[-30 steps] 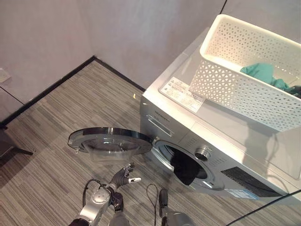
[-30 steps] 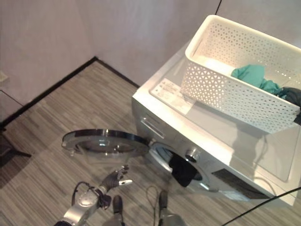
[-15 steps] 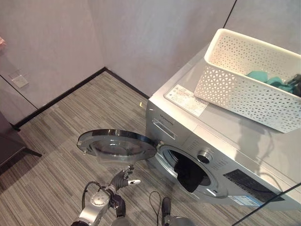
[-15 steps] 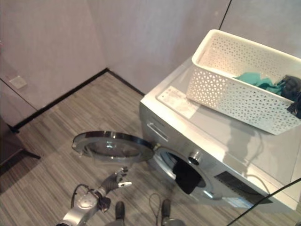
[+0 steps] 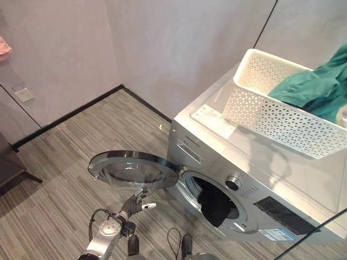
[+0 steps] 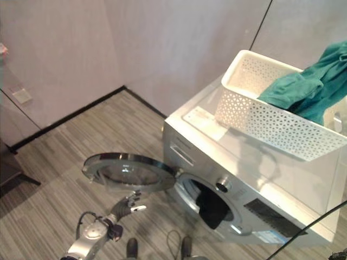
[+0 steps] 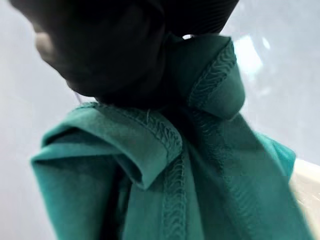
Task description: Grab the laundry basket,head to the washer,open it,put in the laundry and shut it.
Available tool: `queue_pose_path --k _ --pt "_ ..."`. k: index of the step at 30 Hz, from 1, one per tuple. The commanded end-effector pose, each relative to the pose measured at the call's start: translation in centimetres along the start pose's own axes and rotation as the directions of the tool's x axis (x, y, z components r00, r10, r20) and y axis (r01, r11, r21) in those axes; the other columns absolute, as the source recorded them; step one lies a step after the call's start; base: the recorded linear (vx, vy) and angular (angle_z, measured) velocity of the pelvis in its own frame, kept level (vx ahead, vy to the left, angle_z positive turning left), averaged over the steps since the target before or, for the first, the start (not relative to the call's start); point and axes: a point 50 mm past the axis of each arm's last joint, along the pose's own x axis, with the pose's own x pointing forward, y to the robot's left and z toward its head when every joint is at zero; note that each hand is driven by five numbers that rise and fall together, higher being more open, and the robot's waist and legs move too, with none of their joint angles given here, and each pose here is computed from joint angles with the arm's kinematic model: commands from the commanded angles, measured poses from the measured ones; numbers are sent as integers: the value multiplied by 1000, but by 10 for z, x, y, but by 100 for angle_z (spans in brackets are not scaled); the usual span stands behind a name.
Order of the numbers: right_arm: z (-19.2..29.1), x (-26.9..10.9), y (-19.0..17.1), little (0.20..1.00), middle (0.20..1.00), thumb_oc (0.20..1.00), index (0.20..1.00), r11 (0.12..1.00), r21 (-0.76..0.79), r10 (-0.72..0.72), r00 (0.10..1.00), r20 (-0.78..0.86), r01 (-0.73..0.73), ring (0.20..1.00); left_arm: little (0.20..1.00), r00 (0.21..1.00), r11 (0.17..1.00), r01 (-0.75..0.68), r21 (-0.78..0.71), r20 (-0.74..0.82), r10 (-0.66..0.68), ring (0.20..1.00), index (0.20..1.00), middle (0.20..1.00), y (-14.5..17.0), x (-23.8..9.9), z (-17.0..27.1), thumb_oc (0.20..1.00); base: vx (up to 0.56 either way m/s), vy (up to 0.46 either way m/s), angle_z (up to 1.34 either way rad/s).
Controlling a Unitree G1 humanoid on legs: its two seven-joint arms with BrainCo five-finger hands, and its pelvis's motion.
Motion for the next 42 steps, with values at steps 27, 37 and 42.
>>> queue_pose_path --k 27,37,42 --pt "96 -70 -131 200 200 200 200 773 326 -633 626 456 544 200 1000 974 976 -219 -10 57 220 1000 1000 1000 46 -24 -2 1000 -54 116 -14" --pt "92 -79 -115 200 200 200 200 749 342 -659 580 480 568 200 1000 984 984 -179 12 18 179 1000 1000 1000 31 -17 -10 1000 -97 229 -40" --pt "87 -97 -91 200 200 200 200 758 334 -640 540 547 560 200 1000 982 982 -189 19 17 189 1000 1000 1000 29 -13 -9 1000 -91 120 -50"
